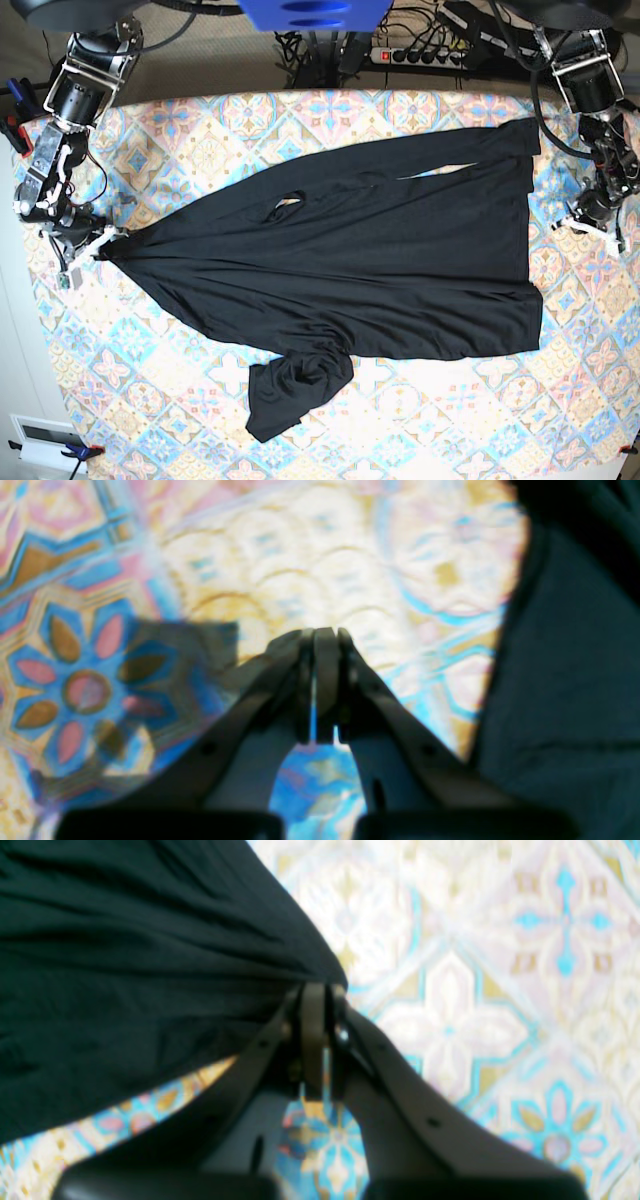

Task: Layout the t-shirt on the table in an organized manner, then fold the t-shirt properly
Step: 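Drag the shirt shoulder outward with the left gripper and release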

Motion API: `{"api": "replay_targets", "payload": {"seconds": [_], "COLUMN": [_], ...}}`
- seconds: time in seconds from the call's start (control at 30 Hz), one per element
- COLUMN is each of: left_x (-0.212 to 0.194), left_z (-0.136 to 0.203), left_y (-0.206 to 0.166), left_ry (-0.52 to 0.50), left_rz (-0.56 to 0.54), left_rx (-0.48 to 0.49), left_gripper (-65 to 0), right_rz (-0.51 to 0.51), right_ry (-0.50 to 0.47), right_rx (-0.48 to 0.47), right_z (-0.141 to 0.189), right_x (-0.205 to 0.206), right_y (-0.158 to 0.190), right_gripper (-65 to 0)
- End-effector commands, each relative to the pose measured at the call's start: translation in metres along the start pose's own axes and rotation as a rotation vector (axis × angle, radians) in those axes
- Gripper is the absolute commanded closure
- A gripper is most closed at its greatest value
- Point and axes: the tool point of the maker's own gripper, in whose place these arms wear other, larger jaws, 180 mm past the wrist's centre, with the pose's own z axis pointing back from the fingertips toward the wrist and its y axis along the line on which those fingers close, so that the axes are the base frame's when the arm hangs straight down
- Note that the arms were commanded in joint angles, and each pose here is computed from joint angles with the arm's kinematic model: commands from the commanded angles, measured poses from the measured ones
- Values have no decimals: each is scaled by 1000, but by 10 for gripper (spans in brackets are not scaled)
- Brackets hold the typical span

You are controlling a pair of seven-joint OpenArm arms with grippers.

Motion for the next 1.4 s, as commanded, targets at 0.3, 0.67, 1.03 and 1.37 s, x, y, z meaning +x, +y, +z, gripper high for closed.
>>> {"api": "replay_targets", "payload": {"seconds": [0.3, 0.67, 1.03, 1.37], "left_x": [-20, -64, -91, -56], "left_z": [59, 90, 55, 42], "left_y": [-50, -63, -104, -40], "left_ry": [122, 206, 231, 172], "left_rz": [-90, -129, -229, -151], "left_rx": [-207, -295, -295, -115], "left_gripper": [-156, -371, -361, -16], "right_rz": [22, 20, 21, 20], "right_ry": [-62, -61, -62, 4], "right_rx": [-14, -13, -13, -13], "right_z": [8, 7, 7, 8], "right_x": [24, 23, 24, -11], "right_y": [-7, -6, -6, -6], "right_gripper": [0, 0, 0, 0]}}
